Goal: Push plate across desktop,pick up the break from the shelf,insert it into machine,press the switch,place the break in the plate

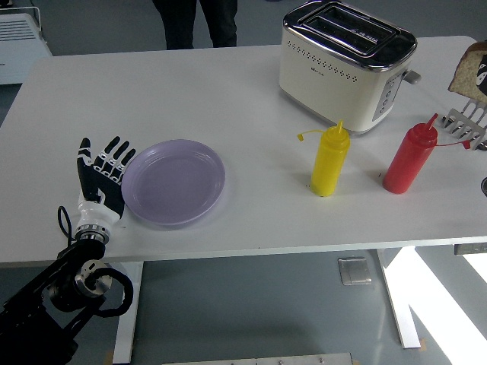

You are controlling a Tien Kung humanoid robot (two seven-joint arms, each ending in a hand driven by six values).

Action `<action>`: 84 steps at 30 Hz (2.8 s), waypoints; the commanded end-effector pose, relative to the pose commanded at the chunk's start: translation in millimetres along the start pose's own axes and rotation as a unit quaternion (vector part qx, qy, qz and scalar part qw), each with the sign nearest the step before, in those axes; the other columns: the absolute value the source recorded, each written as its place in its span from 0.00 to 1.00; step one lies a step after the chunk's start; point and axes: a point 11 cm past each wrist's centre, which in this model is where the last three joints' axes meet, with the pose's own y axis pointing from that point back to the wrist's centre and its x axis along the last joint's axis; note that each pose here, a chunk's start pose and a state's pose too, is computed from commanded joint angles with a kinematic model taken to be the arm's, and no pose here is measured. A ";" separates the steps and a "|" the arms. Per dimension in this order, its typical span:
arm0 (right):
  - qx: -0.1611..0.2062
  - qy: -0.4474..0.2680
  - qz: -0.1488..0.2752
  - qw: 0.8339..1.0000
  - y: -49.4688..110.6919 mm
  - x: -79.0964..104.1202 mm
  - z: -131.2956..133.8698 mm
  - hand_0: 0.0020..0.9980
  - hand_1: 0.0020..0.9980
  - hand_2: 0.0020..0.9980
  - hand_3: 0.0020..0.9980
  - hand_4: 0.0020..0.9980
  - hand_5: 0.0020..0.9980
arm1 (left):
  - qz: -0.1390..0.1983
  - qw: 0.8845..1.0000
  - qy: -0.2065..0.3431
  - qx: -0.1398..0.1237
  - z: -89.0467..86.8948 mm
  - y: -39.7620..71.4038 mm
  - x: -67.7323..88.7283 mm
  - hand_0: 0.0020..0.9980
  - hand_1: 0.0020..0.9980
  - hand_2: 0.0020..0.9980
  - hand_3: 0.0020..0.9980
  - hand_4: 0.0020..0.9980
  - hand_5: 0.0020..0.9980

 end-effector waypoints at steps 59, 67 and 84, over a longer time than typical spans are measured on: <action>0.095 -0.272 -0.073 0.955 -28.0 41.9 -185.6 0.48 0.50 0.52 0.44 0.10 0.00 | -0.066 0.997 -0.029 -0.006 11.8 -2.9 -50.8 0.85 0.76 0.73 0.69 0.68 1.00; 0.072 -0.278 -0.069 0.955 -50.2 34.9 -190.9 0.48 0.50 0.52 0.44 0.11 0.00 | -0.049 0.997 -0.026 -0.054 52.9 -1.1 -37.0 0.85 0.76 0.73 0.69 0.68 1.00; -0.006 -0.253 -0.093 0.963 -78.3 -10.8 -194.2 0.48 0.50 0.52 0.44 0.11 0.00 | -0.029 0.984 -0.026 -0.172 140.5 19.4 -19.1 0.85 0.76 0.73 0.69 0.68 1.00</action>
